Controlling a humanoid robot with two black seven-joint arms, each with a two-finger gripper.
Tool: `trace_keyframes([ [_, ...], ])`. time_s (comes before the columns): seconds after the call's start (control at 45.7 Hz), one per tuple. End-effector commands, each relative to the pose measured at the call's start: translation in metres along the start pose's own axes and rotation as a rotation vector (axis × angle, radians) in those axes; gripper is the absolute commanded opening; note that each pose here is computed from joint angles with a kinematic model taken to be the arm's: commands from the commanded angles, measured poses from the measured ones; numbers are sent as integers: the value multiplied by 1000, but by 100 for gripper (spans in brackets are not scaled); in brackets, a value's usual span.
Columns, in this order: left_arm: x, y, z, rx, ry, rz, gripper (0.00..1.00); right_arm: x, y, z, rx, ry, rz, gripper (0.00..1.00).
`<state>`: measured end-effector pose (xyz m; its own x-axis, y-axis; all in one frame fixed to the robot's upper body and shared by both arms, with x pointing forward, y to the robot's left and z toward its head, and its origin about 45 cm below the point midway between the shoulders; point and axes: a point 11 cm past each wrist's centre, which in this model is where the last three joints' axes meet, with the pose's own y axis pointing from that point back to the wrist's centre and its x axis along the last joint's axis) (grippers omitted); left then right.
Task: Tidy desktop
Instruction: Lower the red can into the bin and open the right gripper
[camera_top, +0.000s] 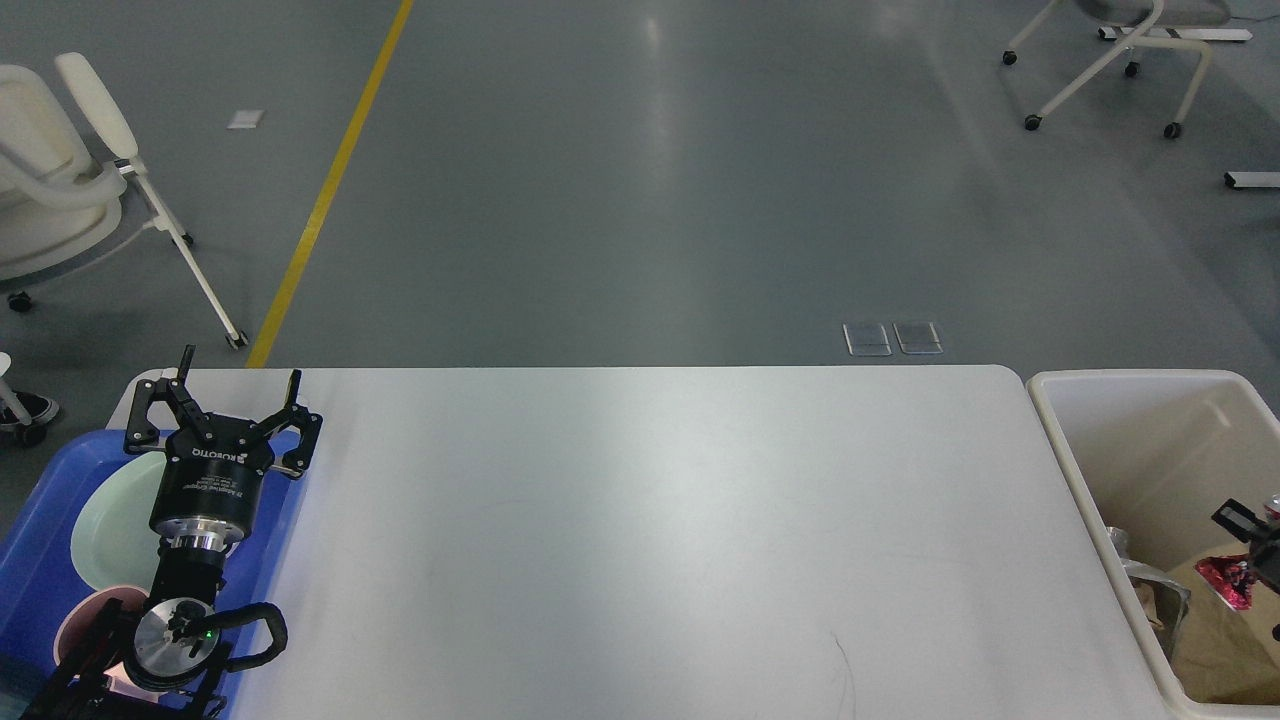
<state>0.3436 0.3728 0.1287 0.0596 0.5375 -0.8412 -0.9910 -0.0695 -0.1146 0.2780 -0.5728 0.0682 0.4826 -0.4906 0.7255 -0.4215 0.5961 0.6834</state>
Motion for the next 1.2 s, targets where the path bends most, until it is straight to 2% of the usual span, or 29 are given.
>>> trace_keyframes([
  [0.0, 0, 0, 0, -1, 2, -1, 96, -24, -3, -2, 5, -17, 18, 0],
  [0.153, 0, 0, 0, -2, 0, -1, 96, -51, -3, -6, 12, 8, 25, 0],
  [0.526, 0, 0, 0, 0, 0, -1, 96, -56, -3, -2, 4, 9, 21, 0],
  [0.547, 0, 0, 0, -2, 0, -1, 96, -56, -3, -2, 3, 7, 23, 5],
  [0.569, 0, 0, -1, 2, 0, 0, 96, -57, -3, -1, 2, 5, 24, 16],
  [0.591, 0, 0, 0, 0, 0, -1, 96, -55, -3, -1, 2, 4, 40, 43],
  [0.613, 0, 0, 0, 0, 0, 1, 96, -53, -3, -1, 3, 1, 52, 57],
  [0.679, 0, 0, 0, 0, 0, 1, 96, -47, -3, -1, 2, -5, 110, 94],
  [0.701, 0, 0, 0, 0, 0, -1, 96, -46, -2, -1, 3, -7, 124, 100],
  [1.182, 0, 0, 0, 0, 0, 1, 96, -48, -2, 1, 9, -4, 134, 100],
])
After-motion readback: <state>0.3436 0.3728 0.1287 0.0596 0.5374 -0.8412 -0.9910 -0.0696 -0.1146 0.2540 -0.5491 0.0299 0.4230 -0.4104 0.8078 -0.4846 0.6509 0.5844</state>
